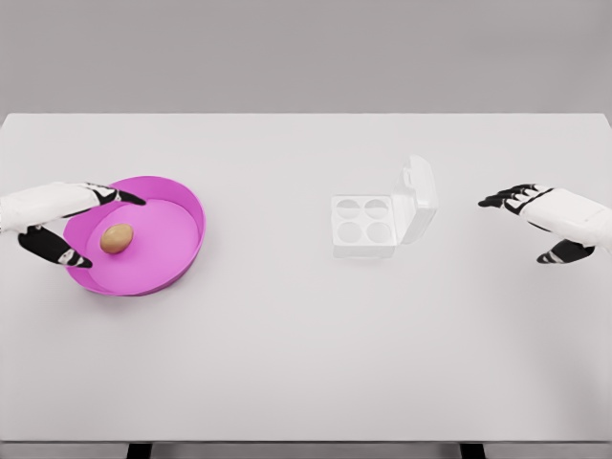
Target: Pack egg into the box and close the box lid
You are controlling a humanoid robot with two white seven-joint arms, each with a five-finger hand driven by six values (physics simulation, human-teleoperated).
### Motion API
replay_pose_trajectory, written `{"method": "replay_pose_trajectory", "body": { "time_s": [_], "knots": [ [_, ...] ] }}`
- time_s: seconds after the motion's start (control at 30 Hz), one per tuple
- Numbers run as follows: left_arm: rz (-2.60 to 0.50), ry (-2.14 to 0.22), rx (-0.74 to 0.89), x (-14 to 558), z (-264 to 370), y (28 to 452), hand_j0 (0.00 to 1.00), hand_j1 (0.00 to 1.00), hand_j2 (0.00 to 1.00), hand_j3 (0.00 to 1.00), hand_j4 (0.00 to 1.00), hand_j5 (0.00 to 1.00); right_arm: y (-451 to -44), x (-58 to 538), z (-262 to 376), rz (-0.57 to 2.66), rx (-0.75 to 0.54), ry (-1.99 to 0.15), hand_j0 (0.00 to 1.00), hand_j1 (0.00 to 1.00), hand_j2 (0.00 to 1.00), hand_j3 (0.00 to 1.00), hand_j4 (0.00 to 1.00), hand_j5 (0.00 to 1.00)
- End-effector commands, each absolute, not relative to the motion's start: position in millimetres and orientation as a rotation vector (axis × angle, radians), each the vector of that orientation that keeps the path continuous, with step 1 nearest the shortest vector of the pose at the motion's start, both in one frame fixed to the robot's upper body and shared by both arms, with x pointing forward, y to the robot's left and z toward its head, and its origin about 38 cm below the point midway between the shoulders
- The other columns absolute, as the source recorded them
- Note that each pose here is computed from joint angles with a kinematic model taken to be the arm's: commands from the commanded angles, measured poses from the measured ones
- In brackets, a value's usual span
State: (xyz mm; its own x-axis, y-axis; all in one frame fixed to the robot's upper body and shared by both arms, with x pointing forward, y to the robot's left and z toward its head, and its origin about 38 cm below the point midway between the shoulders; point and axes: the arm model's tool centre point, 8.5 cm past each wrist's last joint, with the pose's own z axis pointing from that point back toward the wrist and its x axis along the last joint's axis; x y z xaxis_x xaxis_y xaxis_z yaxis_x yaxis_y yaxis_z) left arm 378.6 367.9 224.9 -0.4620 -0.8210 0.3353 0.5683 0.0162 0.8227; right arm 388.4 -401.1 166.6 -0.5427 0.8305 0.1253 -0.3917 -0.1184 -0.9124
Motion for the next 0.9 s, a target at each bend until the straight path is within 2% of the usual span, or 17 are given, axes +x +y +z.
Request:
{"method": "replay_pose_trajectory", "body": {
  "time_s": [0.0,0.57,0.67,0.87],
  "knots": [
    [-1.652,-1.201,0.296,380.8,214.6,362.6,0.90,0.90,0.90,0.90,0.90,0.90,-400.0,388.4,167.7,1.789,-0.538,-1.275,1.00,1.00,1.00,1.00,1.00,1.00],
    [-1.677,-1.132,0.360,395.6,191.6,354.6,0.88,0.88,0.88,0.88,0.88,0.88,-370.4,385.7,184.6,1.846,-0.547,-1.365,1.00,1.00,1.00,1.00,1.00,1.00],
    [-1.680,-1.126,0.369,396.7,188.9,354.0,0.88,0.88,0.88,0.88,0.88,0.88,-385.3,385.4,197.8,1.796,-0.605,-1.380,1.00,1.00,1.00,1.00,1.00,1.00],
    [-1.686,-1.100,0.376,396.9,182.7,356.6,0.85,0.85,0.85,0.85,0.85,0.85,-382.4,385.3,194.8,1.803,-0.594,-1.378,1.00,1.00,1.00,1.00,1.00,1.00]
  ]
}}
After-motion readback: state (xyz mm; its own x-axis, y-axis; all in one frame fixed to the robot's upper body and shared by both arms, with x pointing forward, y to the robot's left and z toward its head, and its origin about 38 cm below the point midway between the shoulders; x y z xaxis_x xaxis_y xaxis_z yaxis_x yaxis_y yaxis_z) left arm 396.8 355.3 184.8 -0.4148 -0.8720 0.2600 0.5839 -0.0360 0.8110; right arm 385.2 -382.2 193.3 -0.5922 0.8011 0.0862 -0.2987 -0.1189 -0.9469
